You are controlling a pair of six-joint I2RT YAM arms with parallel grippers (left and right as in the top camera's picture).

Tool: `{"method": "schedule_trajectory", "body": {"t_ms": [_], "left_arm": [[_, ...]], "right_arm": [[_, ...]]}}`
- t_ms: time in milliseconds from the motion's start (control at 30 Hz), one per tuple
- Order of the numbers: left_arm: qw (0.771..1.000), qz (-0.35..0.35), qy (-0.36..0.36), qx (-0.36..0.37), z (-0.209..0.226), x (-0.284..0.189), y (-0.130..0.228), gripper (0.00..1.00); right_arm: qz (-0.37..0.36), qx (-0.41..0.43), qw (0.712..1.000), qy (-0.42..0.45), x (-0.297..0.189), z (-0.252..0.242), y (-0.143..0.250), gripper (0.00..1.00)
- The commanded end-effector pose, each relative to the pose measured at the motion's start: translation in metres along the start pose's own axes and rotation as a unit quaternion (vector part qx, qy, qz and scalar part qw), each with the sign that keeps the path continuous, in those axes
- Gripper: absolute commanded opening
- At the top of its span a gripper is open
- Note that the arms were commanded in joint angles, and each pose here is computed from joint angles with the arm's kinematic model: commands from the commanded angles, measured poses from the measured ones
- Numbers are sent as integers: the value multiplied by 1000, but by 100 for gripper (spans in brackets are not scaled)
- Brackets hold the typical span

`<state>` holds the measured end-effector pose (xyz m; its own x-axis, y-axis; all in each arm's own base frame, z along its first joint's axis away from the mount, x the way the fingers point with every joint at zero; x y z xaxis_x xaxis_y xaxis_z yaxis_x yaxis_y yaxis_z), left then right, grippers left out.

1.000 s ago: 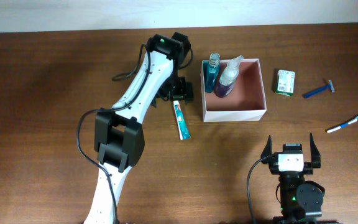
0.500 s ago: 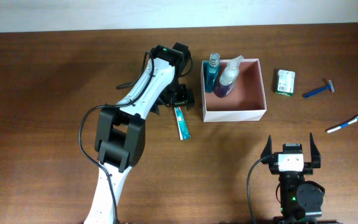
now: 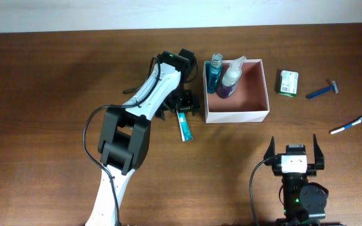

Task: Pack container
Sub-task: 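Lower the left gripper onto the Colgate toothpaste tube and grasp, then lift the toothpaste tube and lower it into the pink box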

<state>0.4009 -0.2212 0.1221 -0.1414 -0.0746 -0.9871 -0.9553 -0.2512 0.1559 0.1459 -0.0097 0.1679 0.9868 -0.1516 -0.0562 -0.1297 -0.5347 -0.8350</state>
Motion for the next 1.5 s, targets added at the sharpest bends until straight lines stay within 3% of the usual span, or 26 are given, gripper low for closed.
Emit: {"method": "schedule_trajectory", "body": {"t_ms": [0, 300, 367, 433, 967, 1100, 1233, 1367, 1467], "left_arm": [[1000, 14, -4, -6, 1, 11, 1, 99], [1000, 11, -4, -14, 1, 18, 0, 98], [1000, 9, -1, -13, 1, 18, -1, 83], [1000, 6, 1, -13, 0, 18, -2, 77], [1000, 10, -3, -13, -1, 31, -5, 71], [1000, 12, -4, -13, -1, 33, -6, 50], [1000, 12, -4, -13, -1, 33, -6, 37], [1000, 10, -2, -10, -1, 33, -6, 33], [1000, 6, 1, 11, -3, 28, -7, 25]], "right_arm": [[4, -1, 1000, 2, 0, 1, 2, 99], [4, -1, 1000, 2, 0, 1, 2, 99], [4, -1, 1000, 2, 0, 1, 2, 99], [4, -1, 1000, 2, 0, 1, 2, 99], [4, -1, 1000, 2, 0, 1, 2, 99], [4, -1, 1000, 2, 0, 1, 2, 99], [4, -1, 1000, 2, 0, 1, 2, 99], [4, -1, 1000, 2, 0, 1, 2, 99], [4, -1, 1000, 2, 0, 1, 2, 99]]}}
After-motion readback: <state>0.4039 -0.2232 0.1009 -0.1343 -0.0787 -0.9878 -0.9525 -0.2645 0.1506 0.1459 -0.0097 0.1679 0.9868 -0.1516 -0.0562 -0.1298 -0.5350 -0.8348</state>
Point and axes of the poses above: each gripper's point midway between its finger pads, its own x axis out along the fingers, its own z axis along the line the jaws close on, y = z × x, the point moved 10 cm from there along -x, back along the fingers, and after that the axes turned 10 degrees about -x, right-handed, at the moved point
